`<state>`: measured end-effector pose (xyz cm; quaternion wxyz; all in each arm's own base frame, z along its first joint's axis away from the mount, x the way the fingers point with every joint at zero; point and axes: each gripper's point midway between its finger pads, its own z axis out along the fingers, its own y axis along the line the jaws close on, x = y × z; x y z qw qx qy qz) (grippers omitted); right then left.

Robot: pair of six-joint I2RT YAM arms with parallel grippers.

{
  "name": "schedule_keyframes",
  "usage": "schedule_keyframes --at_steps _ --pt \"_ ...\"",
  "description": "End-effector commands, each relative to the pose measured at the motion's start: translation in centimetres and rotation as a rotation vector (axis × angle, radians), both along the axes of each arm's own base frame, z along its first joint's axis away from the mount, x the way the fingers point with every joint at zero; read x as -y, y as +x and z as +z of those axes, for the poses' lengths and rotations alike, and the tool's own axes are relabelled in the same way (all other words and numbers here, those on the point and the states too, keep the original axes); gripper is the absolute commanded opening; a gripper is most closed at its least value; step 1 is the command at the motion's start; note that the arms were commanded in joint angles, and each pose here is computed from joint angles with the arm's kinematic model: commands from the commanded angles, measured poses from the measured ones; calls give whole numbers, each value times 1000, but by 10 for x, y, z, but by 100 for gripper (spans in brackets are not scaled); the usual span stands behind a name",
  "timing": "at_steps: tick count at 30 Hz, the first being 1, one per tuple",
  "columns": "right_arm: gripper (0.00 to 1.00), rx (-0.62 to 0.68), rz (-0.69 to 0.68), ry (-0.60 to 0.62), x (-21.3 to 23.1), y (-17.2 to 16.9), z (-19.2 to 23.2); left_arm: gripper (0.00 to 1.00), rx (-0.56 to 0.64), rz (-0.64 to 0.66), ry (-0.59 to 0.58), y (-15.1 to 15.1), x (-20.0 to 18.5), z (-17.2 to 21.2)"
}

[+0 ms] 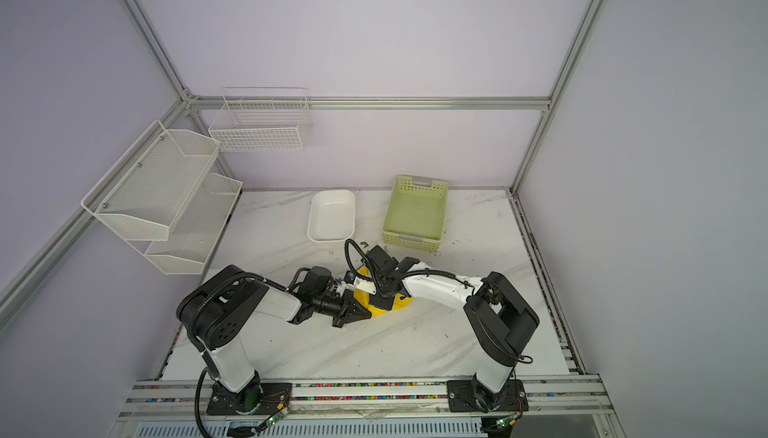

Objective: Place the utensils on the paper napkin and roll it up

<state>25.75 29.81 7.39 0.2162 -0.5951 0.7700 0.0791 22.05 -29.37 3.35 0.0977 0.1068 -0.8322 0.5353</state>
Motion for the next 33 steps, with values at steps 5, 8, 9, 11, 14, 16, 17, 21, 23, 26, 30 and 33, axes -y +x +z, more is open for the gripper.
schedule_keyframes --at_steps 5,8,9,11,14,16,17,21,23,26,30,33 --pt "23 -91 -84 153 8 3 20 6 -152 37 81 -18 -12 -28" --pt "35 -148 -93 234 3 -3 26 6 -156 37 83 -18 -12 -29" --pt "37 -163 -93 250 2 -5 26 6 -156 38 83 -18 -12 -30" --pt "40 -197 -85 264 2 -12 20 6 -160 38 84 -18 -12 -30" --pt "40 -230 -80 269 2 -18 11 6 -163 39 86 -19 -13 -31" --pt "40 -244 -73 281 0 -20 7 6 -165 38 88 -20 -13 -32" --pt "40 -254 -66 283 -2 -22 4 6 -169 39 90 -20 -14 -33" --pt "41 -278 -50 293 -7 -22 -2 6 -168 42 92 -20 -14 -33" --pt "41 -297 -36 302 -10 -24 -4 6 -170 43 94 -21 -14 -33" --pt "38 -311 -30 297 -11 -25 -9 6 -173 46 96 -21 -15 -34" --pt "31 -314 -27 291 -10 -25 -12 6 -171 49 99 -21 -15 -34" --pt "25 -312 -22 297 -11 -25 -10 6 -174 50 102 -22 -16 -36"
